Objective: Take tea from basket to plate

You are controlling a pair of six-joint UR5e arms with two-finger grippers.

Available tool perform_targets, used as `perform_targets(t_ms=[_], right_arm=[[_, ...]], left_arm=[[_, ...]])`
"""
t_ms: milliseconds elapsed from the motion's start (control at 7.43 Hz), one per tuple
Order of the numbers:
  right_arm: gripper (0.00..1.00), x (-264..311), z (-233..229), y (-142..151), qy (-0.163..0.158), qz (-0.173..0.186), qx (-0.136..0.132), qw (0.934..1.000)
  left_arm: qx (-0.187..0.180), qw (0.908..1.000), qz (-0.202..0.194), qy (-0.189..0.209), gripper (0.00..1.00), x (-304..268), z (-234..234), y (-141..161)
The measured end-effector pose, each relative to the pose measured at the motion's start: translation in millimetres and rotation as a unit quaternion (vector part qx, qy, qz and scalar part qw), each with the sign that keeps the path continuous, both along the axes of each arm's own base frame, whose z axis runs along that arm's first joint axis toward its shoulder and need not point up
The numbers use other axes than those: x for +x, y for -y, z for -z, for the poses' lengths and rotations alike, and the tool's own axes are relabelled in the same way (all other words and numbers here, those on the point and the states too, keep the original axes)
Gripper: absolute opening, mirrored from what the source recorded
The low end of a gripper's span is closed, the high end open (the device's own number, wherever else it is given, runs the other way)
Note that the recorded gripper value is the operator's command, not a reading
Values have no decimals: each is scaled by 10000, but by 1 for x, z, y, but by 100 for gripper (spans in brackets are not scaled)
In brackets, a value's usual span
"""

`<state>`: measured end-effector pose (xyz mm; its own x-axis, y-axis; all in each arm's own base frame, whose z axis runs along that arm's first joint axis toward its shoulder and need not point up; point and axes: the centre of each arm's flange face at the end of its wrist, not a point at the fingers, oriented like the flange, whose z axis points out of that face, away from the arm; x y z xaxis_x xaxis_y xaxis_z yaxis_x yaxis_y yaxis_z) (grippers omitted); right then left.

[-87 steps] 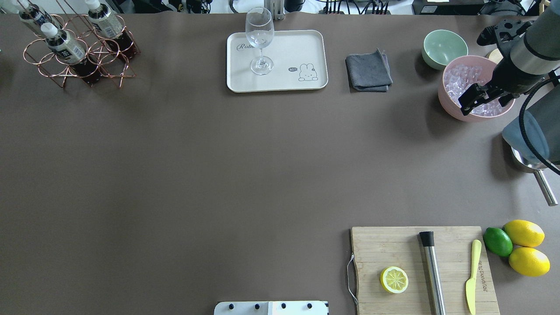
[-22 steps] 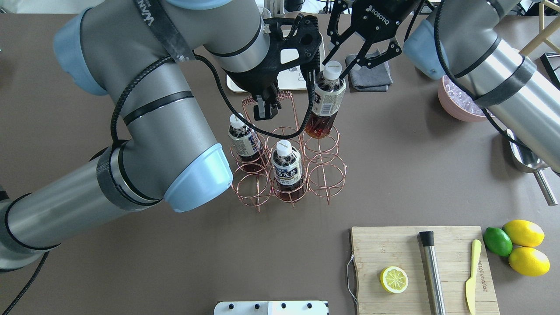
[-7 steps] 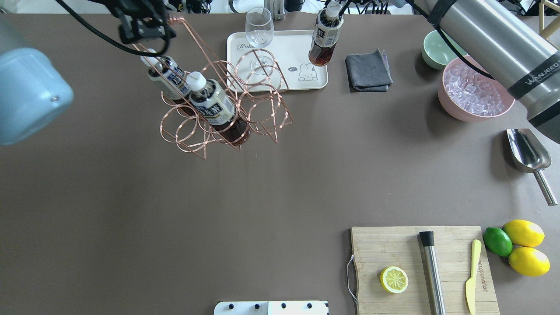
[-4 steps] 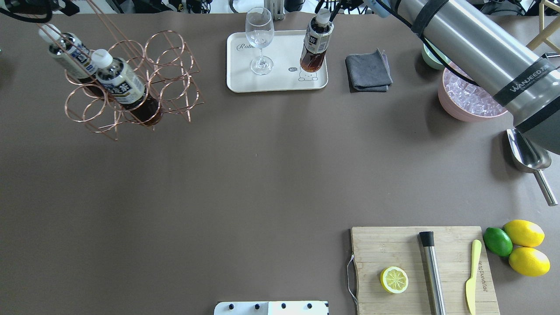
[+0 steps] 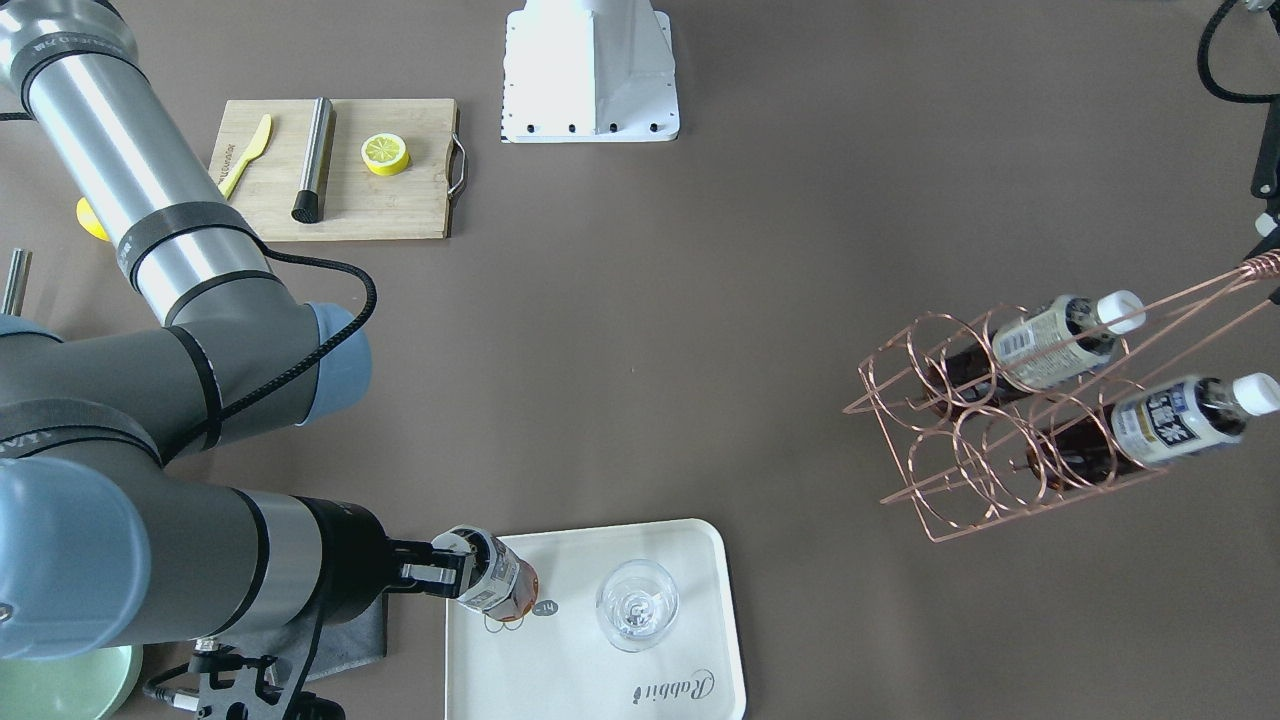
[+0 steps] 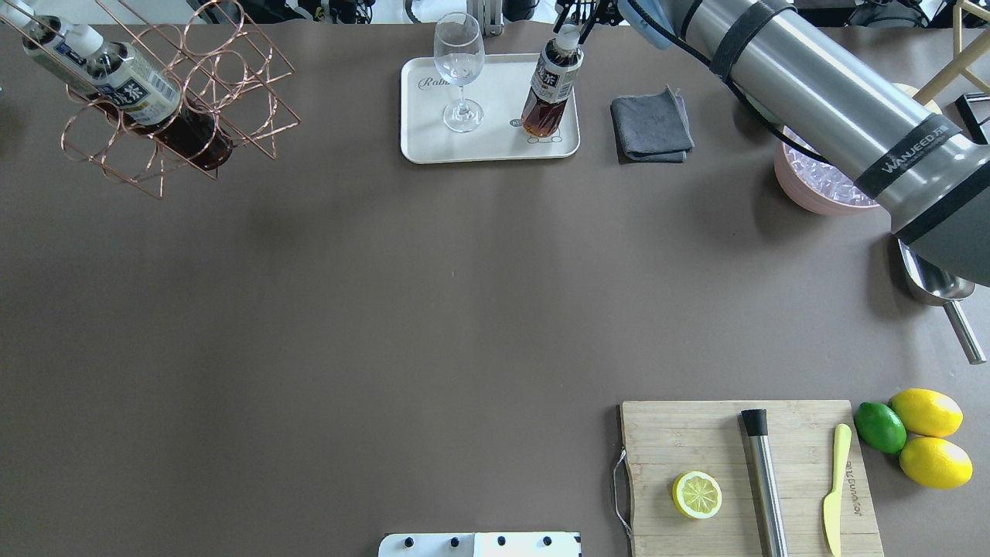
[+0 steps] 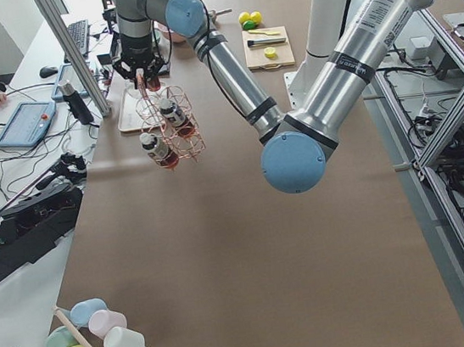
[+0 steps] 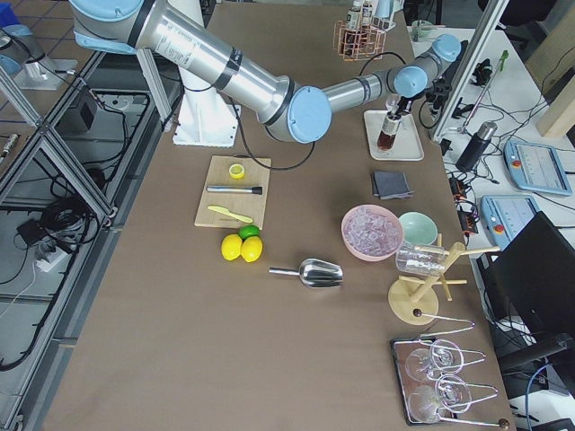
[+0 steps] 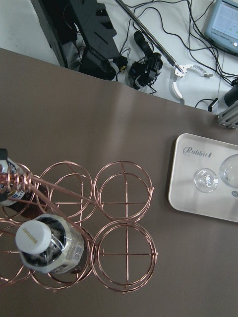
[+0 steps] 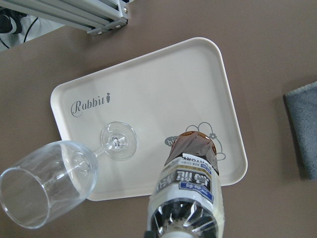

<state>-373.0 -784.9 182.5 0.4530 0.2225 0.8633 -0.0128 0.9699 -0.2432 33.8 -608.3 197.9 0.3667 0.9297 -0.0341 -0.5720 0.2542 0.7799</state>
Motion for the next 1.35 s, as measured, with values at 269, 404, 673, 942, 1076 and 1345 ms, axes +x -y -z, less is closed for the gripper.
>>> perform_targets(t_ms=[269, 404, 673, 942, 1076, 1345], right_arm=[[0, -13, 5, -3, -115, -47, 143, 9998], [11, -16, 5, -4, -155, -60, 174, 9997], [54, -26, 4, -8, -229, -64, 228, 9995], [73, -34, 3, -11, -259, -42, 238, 9994], [73, -35, 5, -12, -253, -37, 243, 9994], [75, -31, 21, -17, -190, -74, 301, 9993]], left_arm=[[93, 9998, -104, 135, 0, -7, -27, 56], [227, 9995, -129, 175, 0, -8, -49, 88], [492, 9981, -222, 282, 0, -15, -85, 141], [672, 9963, -181, 497, 0, -17, -107, 168], [740, 9951, -202, 627, 0, -16, -114, 179], [795, 9930, -222, 843, 0, -16, -128, 194]])
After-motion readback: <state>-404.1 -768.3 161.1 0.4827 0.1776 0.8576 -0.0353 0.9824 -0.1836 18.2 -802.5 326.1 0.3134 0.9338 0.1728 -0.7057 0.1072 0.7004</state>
